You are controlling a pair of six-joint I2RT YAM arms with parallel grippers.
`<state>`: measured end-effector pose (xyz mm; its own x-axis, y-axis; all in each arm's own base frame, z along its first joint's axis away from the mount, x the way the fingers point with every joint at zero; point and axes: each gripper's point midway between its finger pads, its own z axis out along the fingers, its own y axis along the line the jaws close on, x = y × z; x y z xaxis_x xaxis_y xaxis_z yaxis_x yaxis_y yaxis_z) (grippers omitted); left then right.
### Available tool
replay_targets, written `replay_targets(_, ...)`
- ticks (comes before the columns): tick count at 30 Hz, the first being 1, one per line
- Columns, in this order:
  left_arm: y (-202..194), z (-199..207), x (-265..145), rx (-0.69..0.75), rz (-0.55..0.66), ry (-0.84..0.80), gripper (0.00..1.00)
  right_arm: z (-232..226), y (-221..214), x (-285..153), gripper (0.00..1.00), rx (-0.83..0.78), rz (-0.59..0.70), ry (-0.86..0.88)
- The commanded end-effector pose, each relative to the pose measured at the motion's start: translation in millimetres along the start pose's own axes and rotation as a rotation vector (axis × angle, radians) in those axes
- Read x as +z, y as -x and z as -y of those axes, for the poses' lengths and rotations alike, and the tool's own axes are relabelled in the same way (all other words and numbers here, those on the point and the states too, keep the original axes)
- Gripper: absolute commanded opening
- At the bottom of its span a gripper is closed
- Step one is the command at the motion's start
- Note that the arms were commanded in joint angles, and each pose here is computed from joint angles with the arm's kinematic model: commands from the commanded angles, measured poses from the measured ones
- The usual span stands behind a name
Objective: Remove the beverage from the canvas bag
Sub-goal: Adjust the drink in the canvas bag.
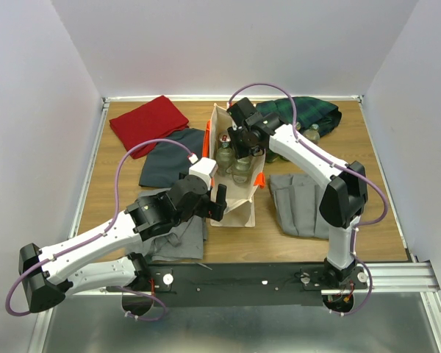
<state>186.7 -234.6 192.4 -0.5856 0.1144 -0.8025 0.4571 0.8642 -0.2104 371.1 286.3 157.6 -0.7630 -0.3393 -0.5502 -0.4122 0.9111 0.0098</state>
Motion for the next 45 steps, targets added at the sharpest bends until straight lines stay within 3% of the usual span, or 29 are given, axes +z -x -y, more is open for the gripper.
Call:
replay_targets(1,-21.6,-13.4,-2.2,0.044,-0.069,0.044,0.99,-2.6,-13.9,-5.8,0.01,-0.015,-0.076,-0.002)
replay_targets(21,-22.1,-13.9,-3.4,0.042,-0.071,0.043,0.99,-2.3,20.3,-24.9,0.01,0.005,0.054,-0.034)
replay_targets(27,-20.4,-13.1,-3.9,0.041,-0.069,0.042,0.99,-4.4,14.7,-18.0,0.01,0.000,0.033,-0.029)
replay_targets(31,-18.8,-12.2,-3.7,0.038,-0.065,0.040,0.99,-6.1,6.4,-14.2,0.19,-0.005,0.007,-0.024)
replay_targets(33,-20.0,-11.5,-2.6,0.038,-0.069,0.036,0.99,-5.8,0.7,-11.4,0.23,-0.005,-0.011,-0.025)
replay_targets(37,-20.2,-10.7,-1.8,0.040,-0.073,0.035,0.99,-5.7,-5.5,-11.1,0.53,-0.003,-0.026,-0.029)
replay_targets(41,-19.9,-10.7,-2.1,0.041,-0.071,0.034,0.99,-5.4,-9.9,-10.3,0.61,0.000,-0.037,-0.033)
replay_targets(45,-21.1,-12.0,-3.4,0.036,-0.069,0.035,0.99,-5.0,-14.8,-11.6,0.61,-0.003,-0.058,-0.036)
